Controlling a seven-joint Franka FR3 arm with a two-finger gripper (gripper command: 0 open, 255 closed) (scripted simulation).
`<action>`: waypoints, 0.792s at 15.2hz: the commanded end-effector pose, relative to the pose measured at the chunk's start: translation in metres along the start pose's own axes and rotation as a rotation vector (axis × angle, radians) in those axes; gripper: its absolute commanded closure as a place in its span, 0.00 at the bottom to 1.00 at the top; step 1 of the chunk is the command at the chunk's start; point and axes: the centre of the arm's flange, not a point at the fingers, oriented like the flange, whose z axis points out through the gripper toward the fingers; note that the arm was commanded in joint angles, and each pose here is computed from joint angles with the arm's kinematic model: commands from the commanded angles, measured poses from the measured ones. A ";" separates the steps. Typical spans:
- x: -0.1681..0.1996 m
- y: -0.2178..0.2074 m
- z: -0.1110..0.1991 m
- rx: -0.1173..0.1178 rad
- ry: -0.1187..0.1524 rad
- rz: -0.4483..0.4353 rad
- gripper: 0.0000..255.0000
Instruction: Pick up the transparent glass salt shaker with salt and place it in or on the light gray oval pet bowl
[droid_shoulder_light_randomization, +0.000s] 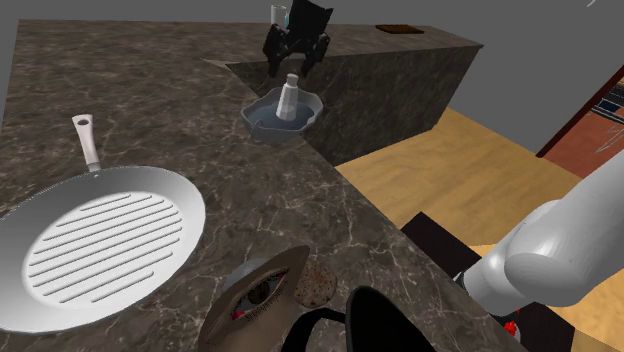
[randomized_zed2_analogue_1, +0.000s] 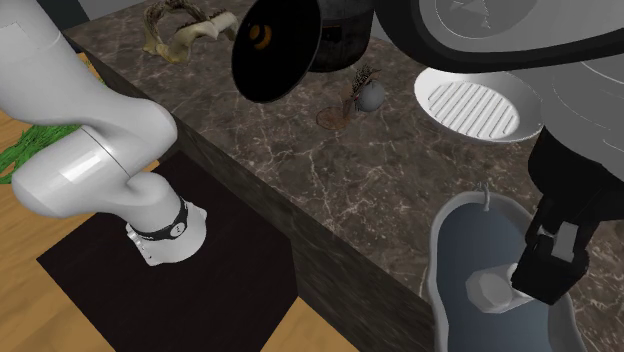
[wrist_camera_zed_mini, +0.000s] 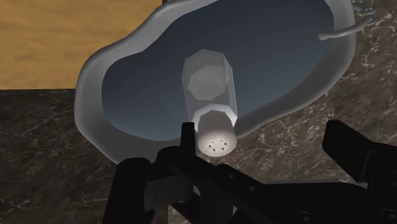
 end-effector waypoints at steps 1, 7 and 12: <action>0.000 0.000 -0.013 0.000 0.000 0.000 0.00; 0.000 0.000 -0.050 0.000 0.000 0.000 0.00; 0.000 0.000 -0.050 0.000 0.000 0.000 0.00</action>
